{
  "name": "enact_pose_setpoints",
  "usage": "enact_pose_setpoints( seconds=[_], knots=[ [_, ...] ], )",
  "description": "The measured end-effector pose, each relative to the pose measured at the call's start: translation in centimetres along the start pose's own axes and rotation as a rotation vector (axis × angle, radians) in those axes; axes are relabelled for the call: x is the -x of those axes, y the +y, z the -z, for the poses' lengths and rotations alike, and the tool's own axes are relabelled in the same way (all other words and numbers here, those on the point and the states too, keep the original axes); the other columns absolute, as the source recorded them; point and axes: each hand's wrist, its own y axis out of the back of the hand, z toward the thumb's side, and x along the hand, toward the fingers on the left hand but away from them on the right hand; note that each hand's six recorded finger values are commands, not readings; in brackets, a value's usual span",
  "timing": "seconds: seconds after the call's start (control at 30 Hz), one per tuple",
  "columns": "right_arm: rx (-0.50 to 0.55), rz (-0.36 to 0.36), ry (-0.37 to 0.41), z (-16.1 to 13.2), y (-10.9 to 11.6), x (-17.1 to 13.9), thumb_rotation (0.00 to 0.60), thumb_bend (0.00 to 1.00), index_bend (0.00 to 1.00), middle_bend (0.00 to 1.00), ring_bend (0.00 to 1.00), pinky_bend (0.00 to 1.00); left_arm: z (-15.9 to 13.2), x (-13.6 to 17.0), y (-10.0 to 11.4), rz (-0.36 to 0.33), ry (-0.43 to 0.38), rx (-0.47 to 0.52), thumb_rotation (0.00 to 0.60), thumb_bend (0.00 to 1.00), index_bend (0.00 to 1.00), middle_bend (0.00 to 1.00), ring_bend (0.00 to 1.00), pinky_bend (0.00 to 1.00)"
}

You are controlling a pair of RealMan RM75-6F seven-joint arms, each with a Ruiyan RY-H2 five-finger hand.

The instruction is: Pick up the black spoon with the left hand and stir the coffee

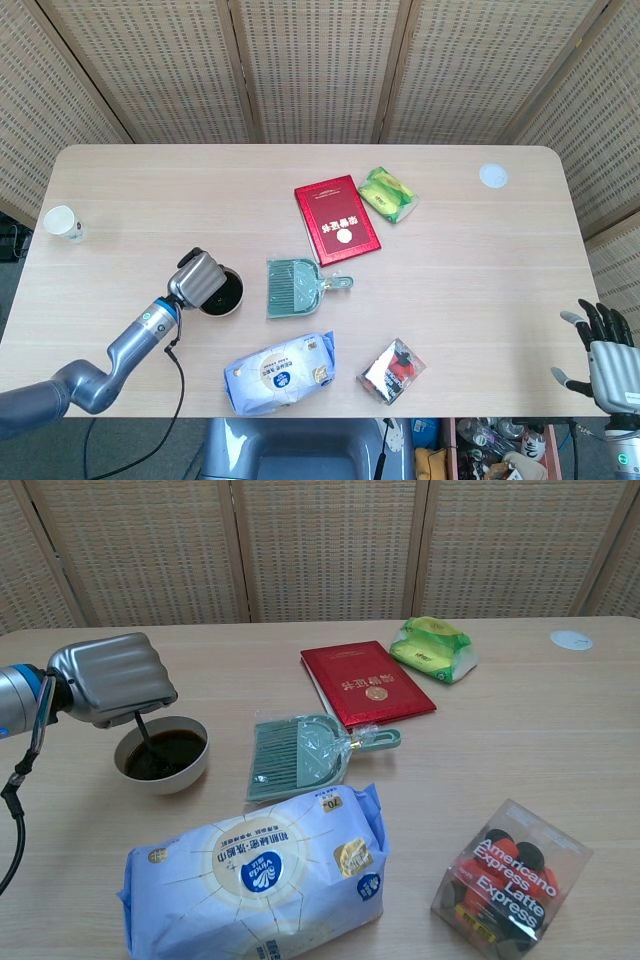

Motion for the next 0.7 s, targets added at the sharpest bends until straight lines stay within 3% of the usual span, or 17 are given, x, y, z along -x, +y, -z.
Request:
enact_pose_setpoints(
  seconds=[0.27, 0.47, 0.7],
  knots=[
    [-0.001, 0.004, -0.013, 0.4, 0.1, -0.2, 0.600, 0.12, 0.25, 0.16, 0.01, 0.04, -0.4, -1.9, 1.3, -0.019, 0.017, 0.020, 0.600, 0.44, 0.63, 0.92, 0.82, 0.79],
    [0.001, 0.000, -0.013, 0.3, 0.0, -0.3, 0.600, 0.12, 0.25, 0.16, 0.01, 0.04, 0.1, -3.1, 1.3, -0.009, 0.042, 0.014, 0.600, 0.44, 0.63, 0.92, 0.82, 0.79],
    [0.000, 0.005, -0.015, 0.4, 0.1, -0.3, 0.600, 0.12, 0.25, 0.16, 0.01, 0.04, 0.6, -2.3, 0.5, 0.005, 0.044, 0.006, 0.600, 0.44, 0.63, 0.92, 0.82, 0.79]
  ],
)
